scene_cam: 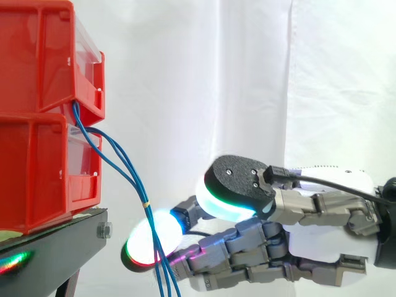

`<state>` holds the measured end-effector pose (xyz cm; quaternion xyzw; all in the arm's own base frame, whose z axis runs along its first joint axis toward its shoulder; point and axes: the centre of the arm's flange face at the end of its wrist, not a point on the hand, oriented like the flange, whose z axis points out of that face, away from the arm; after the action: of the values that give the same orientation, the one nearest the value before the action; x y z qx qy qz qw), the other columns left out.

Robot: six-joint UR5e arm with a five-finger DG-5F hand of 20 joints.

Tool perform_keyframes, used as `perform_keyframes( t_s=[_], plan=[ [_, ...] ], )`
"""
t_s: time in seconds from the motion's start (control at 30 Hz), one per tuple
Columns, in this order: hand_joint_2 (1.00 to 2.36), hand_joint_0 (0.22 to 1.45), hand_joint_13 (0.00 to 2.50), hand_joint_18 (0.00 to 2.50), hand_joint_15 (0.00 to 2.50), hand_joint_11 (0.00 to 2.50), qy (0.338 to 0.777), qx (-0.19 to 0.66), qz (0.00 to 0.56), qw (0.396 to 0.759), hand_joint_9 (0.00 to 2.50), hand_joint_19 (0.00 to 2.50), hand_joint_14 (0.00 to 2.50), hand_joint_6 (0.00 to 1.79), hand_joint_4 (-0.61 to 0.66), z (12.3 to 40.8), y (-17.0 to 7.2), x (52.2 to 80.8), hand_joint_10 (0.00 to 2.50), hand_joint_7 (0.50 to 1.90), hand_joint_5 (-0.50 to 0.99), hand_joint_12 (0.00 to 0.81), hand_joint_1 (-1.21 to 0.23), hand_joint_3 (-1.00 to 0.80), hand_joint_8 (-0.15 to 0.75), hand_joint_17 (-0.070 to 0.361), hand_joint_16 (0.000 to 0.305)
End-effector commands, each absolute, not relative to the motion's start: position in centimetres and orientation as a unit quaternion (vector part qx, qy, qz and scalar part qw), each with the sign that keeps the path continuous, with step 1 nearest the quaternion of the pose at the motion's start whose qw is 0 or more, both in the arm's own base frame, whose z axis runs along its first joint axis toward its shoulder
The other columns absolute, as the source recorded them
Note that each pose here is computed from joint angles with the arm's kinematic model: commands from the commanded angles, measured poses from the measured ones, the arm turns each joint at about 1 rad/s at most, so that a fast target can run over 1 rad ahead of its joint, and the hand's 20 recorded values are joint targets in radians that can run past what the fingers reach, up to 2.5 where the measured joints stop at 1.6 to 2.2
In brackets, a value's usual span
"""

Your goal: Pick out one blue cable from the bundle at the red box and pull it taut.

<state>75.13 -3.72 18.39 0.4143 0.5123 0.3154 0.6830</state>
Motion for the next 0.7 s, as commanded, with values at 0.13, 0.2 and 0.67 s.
perform_keyframes(
  t_s=[0.13,0.2,0.67],
  plan=[
    [1.01,0.52,0.25,0.15,0.12,0.12,0.513,0.401,0.327,0.685,0.58,0.31,0.0,0.5,0.21,19.2,-3.4,75.9,0.0,0.79,-0.17,0.325,-0.56,-0.42,0.254,0.099,0.044],
    [1.01,0.52,0.26,0.15,0.12,0.12,0.514,0.399,0.329,0.685,0.58,0.31,0.0,0.5,0.22,19.2,-3.4,75.9,0.0,0.79,-0.17,0.326,-0.56,-0.42,0.254,0.099,0.044],
    [1.01,0.53,0.27,0.16,0.13,0.13,0.514,0.38,0.352,0.684,0.59,0.33,0.0,0.5,0.22,17.2,-2.7,76.7,0.01,0.82,-0.16,0.329,-0.57,-0.42,0.256,0.099,0.044]
  ],
)
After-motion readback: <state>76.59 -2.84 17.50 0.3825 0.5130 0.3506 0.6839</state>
